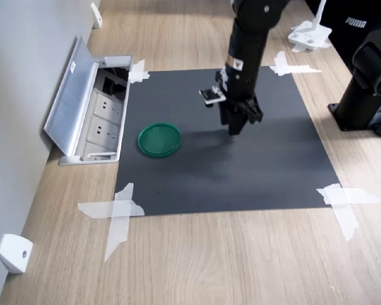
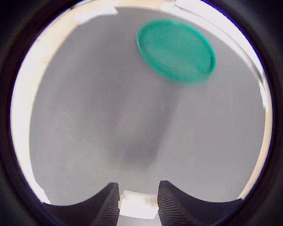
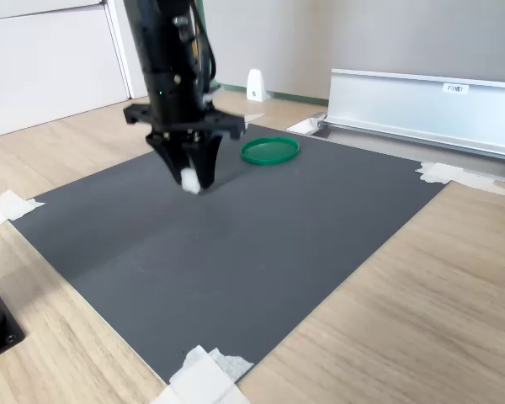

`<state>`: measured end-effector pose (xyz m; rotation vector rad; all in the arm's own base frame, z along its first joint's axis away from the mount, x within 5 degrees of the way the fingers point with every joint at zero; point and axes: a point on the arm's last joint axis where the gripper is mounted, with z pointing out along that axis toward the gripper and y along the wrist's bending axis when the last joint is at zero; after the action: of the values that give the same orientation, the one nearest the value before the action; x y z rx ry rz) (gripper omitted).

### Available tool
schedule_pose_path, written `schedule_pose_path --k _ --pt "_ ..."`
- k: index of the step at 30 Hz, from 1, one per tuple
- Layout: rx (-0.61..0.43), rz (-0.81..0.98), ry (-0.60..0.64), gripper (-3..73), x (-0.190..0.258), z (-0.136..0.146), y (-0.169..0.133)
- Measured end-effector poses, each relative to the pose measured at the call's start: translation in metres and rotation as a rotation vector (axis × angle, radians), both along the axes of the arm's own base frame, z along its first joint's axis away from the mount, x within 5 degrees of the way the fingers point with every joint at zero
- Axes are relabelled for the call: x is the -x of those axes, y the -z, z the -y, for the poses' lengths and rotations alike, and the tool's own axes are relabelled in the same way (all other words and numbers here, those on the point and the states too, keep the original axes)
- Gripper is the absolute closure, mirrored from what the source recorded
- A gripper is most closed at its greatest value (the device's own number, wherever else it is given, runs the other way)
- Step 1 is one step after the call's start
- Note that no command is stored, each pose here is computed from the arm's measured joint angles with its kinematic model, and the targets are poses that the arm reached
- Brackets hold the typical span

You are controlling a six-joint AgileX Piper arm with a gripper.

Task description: Grasp a white terminal and put it on the green lid.

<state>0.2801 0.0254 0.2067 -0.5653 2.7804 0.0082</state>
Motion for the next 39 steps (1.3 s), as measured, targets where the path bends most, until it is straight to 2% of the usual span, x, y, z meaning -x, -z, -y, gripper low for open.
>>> schedule_pose_path --k 7,13,20,29,39 --pt "0.015 0.092 -0.079 38.8 -0.031 -0.003 -0.055" --pt "0.050 0.134 -0.149 38.8 -0.072 -0.005 -0.063" --pt "0.091 0.092 -0.226 38.8 -0.108 -0.007 -0.030" --pt "0.102 0.019 -0.271 38.8 -0.123 -0.008 0.018" --pt "0.114 0.014 -0.323 37.2 -0.125 -0.008 0.022"
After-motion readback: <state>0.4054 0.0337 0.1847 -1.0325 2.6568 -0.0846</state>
